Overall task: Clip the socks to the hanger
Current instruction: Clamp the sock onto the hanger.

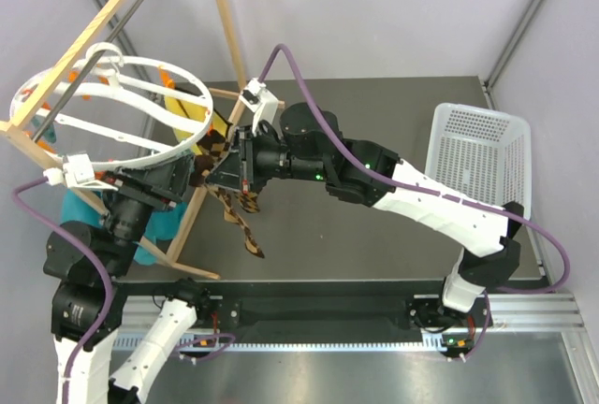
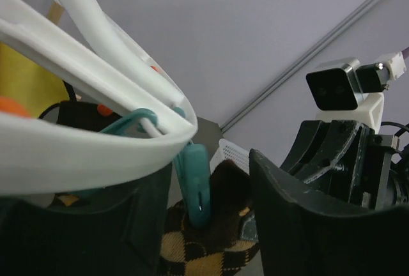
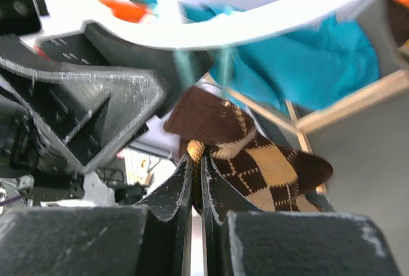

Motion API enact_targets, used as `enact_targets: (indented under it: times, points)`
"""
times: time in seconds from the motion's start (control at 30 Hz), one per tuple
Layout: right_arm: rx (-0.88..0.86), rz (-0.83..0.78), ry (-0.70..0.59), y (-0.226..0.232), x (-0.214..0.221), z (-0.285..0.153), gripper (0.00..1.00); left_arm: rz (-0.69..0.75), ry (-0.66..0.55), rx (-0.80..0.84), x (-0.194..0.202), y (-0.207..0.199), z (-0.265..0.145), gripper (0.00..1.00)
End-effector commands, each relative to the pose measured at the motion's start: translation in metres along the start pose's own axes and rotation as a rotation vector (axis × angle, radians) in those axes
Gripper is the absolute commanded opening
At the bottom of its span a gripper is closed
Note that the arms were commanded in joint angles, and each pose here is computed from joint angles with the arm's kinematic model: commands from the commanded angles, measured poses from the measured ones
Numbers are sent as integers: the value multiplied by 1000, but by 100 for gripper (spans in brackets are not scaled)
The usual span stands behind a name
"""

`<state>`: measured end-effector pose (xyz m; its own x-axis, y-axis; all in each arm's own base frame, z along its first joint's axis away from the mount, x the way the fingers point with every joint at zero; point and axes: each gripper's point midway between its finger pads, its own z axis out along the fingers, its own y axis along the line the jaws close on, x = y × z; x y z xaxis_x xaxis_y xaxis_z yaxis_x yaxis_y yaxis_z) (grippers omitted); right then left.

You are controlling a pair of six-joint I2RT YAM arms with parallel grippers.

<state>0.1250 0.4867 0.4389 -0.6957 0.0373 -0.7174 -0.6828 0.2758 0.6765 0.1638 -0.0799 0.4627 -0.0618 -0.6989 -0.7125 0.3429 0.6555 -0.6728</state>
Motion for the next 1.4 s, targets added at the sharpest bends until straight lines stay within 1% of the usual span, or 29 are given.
enact_targets:
  times: [0.0, 0.2, 0.23, 0.27, 0.3, 0.43, 0.5, 0.53, 0.6, 0.7, 0.73, 0.77, 0.8, 0.83, 0.87, 0.9, 1.07, 1.1, 1.17, 1.2, 1.23, 1.27, 1.33, 1.37]
  points:
    - [-76, -44, -131, 15, -30, 4, 0, 19, -52, -12, -11, 1, -9, 59]
    - [-77, -94, -140, 5, -28, 22, 0, 36, -44, -16, -13, -1, -17, 67]
    - [-72, -112, -144, 2, -28, 26, 0, 36, -44, -16, -13, -1, -19, 75]
    - [-66, -117, -147, -1, -28, 29, 1, 36, -53, -8, -17, -5, -23, 89]
    - [-58, -119, -147, -3, -28, 31, 1, 39, -54, -7, -19, -6, -25, 91]
    - [-30, -144, -134, -20, -25, 42, 4, 39, -55, -8, -22, -9, -42, 92]
    - [-15, -156, -139, -26, -27, 45, 6, 36, -59, 6, -26, -15, -51, 90]
    - [1, -169, -144, -33, -29, 47, 8, 36, -63, 14, -28, -18, -58, 88]
    - [20, -187, -144, -42, -30, 50, 8, 43, -60, 21, -30, -21, -67, 86]
    - [33, -210, -144, -52, -34, 51, 8, 76, -58, 39, -36, -28, -81, 77]
    - [37, -235, -144, -56, -34, 52, 8, 82, -23, 72, -30, -35, -86, 76]
    - [39, -248, -144, -57, -35, 53, 7, 87, -26, 78, -32, -37, -93, 75]
    - [34, -259, -149, -57, -35, 55, 7, 95, -1, 45, -27, -30, -96, 73]
    - [38, -277, -149, -59, -36, 57, 7, 99, 1, 28, -26, -26, -102, 73]
    - [31, -290, -160, -55, -40, 56, 7, 104, -25, -12, -31, -19, -106, 73]
    - [31, -304, -159, -55, -41, 57, 7, 117, -6, -55, -25, -8, -111, 73]
    - [125, -392, -199, -74, -59, 51, 11, 109, -27, -158, -20, 19, -132, 72]
    - [136, -398, -199, -79, -60, 52, 11, 104, -30, -180, -19, 24, -133, 70]
    - [159, -407, -201, -92, -64, 51, 12, 100, -24, -240, -11, 41, -140, 60]
    - [170, -406, -203, -98, -66, 51, 13, 102, -32, -262, -11, 47, -141, 57]
    - [177, -413, -199, -106, -68, 51, 15, 103, -32, -260, -9, 49, -143, 55]
    - [171, -420, -182, -110, -64, 54, 21, 105, -18, -268, -3, 53, -140, 55]
    - [148, -431, -144, -116, -59, 55, 28, 86, 18, -222, 7, 48, -136, 55]
    - [153, -433, -118, -120, -55, 53, 38, 73, 32, -190, 12, 45, -127, 55]
